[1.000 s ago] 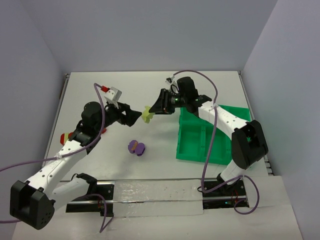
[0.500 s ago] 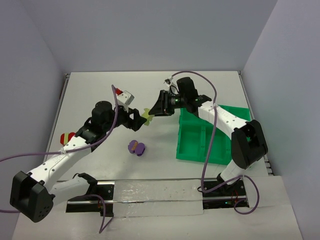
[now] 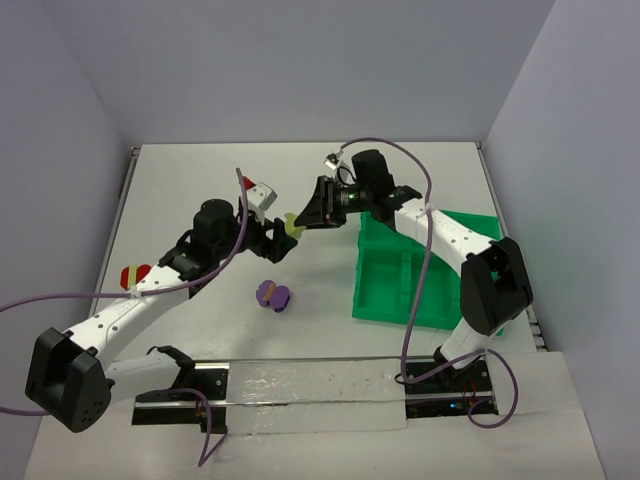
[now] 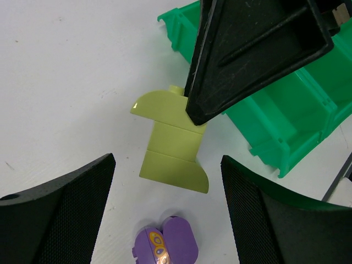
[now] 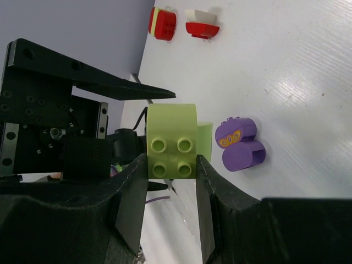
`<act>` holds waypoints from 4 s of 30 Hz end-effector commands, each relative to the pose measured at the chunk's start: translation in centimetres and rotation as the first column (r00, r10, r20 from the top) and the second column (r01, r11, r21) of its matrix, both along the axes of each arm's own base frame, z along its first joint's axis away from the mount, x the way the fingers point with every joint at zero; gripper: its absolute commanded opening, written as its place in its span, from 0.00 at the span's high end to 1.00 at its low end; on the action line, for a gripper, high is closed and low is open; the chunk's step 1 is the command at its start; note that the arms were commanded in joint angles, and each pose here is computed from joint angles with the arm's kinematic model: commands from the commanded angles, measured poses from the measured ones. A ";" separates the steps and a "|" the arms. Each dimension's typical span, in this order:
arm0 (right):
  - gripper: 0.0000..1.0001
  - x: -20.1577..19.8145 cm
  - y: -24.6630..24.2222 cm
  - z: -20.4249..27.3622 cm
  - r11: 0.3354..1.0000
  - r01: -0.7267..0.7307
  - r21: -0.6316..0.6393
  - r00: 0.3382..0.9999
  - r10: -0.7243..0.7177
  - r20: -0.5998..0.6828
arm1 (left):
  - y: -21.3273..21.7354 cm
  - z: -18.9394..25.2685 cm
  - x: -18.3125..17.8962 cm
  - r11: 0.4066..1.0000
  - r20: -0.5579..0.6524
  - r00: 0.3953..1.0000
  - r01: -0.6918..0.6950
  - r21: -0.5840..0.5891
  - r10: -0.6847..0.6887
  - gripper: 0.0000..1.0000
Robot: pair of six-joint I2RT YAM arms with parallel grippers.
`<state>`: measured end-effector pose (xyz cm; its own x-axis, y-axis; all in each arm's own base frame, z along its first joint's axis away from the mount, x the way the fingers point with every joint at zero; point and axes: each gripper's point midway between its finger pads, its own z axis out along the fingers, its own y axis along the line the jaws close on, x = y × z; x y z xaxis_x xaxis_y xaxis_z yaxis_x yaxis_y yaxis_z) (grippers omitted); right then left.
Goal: Sort the legos into containers by color
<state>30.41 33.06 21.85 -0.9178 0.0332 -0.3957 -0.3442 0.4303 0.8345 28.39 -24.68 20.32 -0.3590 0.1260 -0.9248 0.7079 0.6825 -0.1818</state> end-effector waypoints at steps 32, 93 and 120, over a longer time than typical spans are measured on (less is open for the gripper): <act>1.00 -1.0 1.5 2.4 0.991 -0.090 0.101 0.995 0.086 0.044 | 0.0 2.9 0.7 0.999 0.089 0.996 -0.027 -0.027 0.029 1.00; 0.89 -3.4 -19.3 -11.6 0.611 0.527 -0.591 0.844 -0.459 0.278 | 1.0 6.1 4.2 0.932 -0.027 0.952 -0.305 -0.195 0.305 1.00; 0.40 -3.6 -18.3 -7.7 0.631 0.550 -0.548 0.835 -0.431 0.342 | 1.6 6.3 4.1 0.914 -0.043 0.938 -0.344 -0.216 0.343 1.00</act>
